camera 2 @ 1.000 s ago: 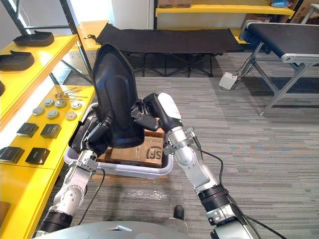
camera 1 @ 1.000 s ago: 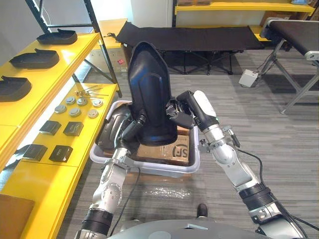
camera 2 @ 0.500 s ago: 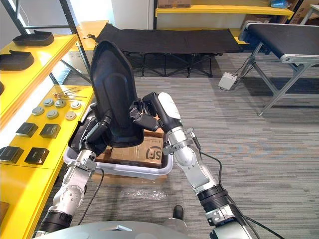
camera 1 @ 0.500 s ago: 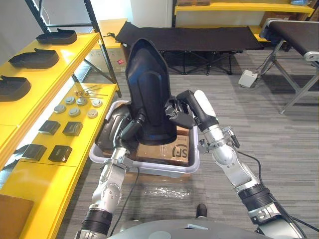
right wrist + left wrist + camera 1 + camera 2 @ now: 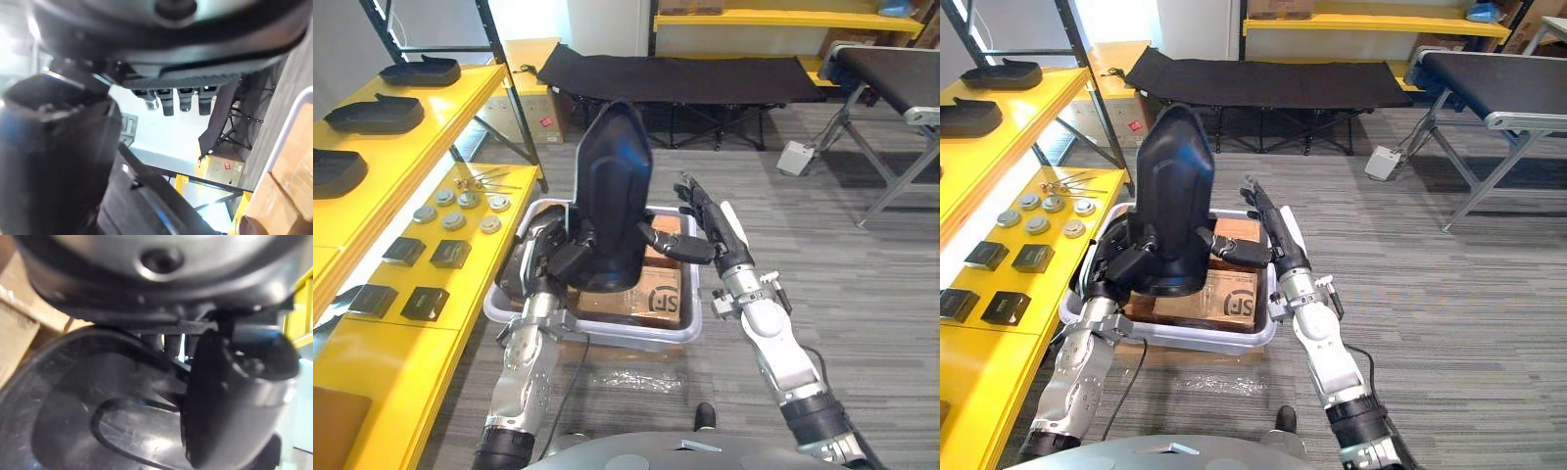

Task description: Walk over and take three plastic housings, then place them on the shelf

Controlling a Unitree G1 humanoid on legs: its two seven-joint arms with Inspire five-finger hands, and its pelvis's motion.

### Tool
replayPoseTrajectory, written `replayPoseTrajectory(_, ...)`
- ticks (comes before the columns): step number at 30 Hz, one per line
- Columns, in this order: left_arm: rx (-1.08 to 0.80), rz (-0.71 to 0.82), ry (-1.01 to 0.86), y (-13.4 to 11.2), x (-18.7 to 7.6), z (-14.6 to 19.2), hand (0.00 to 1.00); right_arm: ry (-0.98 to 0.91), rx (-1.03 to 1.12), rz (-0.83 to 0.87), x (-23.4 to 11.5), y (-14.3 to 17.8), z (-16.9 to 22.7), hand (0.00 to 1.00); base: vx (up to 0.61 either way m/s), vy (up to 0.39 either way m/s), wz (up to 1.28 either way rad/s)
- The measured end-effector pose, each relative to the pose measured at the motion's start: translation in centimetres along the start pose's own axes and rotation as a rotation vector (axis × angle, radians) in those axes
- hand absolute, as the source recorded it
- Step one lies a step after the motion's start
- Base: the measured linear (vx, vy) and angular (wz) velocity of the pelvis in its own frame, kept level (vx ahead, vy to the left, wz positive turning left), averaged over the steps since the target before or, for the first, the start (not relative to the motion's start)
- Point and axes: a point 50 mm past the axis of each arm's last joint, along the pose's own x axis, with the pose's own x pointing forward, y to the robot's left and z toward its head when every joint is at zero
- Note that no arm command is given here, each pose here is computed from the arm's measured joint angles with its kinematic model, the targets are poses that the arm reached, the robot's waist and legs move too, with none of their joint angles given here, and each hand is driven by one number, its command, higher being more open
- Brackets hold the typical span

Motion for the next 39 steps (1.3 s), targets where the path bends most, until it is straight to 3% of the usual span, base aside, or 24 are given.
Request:
replayPoseTrajectory(10,0.021,0.368,-0.102,4.0,-1.2,0.8,0.00,0.172,0.130,-0.216,-3.4,-0.7,-2.9,1.00,-0.01,0.002,-0.09)
replayPoseTrajectory(23,-0.194,0.304,-0.148,3.4,-1.9,1.4,0.00,0.357,0.221,-0.406,-6.5,-1.8,-6.5,1.00,0.00,0.001,-0.05)
replayPoseTrajectory(29,-0.196,0.288,-0.201,3.5,-2.8,2.6,0.00,0.392,0.256,-0.416,-7.4,-1.5,-7.1,1.00,-0.01,-0.003,0.13)
replayPoseTrajectory(39,-0.155,0.395,-0.282,6.0,-4.7,4.7,0.00,0.401,0.285,-0.336,-5.9,-0.1,-7.6,1.00,0.01,-0.006,0.40)
